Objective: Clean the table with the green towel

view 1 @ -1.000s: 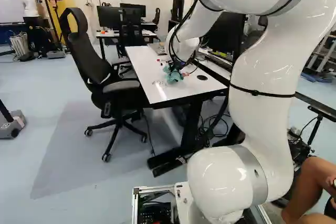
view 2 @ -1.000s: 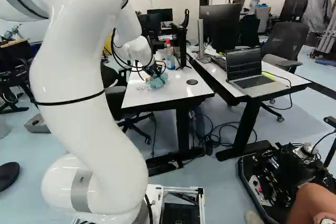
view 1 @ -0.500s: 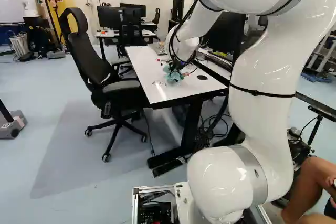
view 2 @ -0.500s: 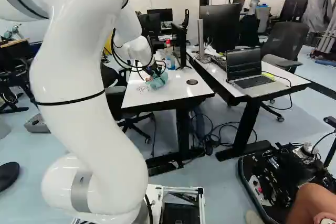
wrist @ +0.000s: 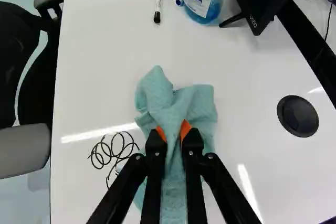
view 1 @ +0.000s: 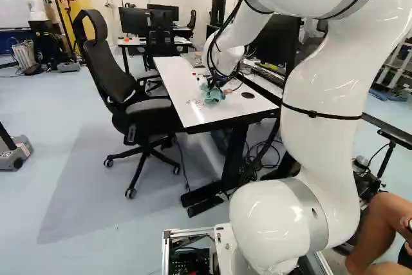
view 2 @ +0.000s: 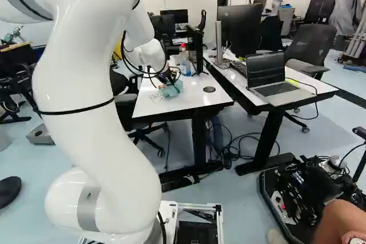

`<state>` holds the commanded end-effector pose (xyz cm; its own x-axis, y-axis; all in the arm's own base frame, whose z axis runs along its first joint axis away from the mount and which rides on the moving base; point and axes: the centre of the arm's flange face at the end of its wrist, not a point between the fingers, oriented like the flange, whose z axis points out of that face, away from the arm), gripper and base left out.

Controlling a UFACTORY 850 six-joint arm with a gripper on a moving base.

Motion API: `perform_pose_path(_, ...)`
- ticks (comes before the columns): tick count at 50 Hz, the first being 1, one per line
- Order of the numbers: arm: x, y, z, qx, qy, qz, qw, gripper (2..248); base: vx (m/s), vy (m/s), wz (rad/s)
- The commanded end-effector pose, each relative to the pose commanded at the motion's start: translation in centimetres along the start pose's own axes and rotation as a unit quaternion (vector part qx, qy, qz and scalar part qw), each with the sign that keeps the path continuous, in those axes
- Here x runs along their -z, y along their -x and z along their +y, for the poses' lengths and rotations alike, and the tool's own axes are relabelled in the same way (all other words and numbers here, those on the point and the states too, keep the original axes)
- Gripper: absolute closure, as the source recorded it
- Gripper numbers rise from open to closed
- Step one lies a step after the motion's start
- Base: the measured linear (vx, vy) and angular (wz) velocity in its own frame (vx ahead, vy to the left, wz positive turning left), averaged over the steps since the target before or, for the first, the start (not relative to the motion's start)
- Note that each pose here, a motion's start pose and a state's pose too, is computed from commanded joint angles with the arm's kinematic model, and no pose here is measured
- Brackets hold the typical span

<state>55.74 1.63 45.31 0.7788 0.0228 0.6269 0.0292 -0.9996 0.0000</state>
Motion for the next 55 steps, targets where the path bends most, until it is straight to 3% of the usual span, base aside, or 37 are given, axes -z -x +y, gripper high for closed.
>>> perform_pose_path(55,0.1,1.2,0.0,0.0,0.0,-0.068,0.9977,204,0.0,0.0,0.0)
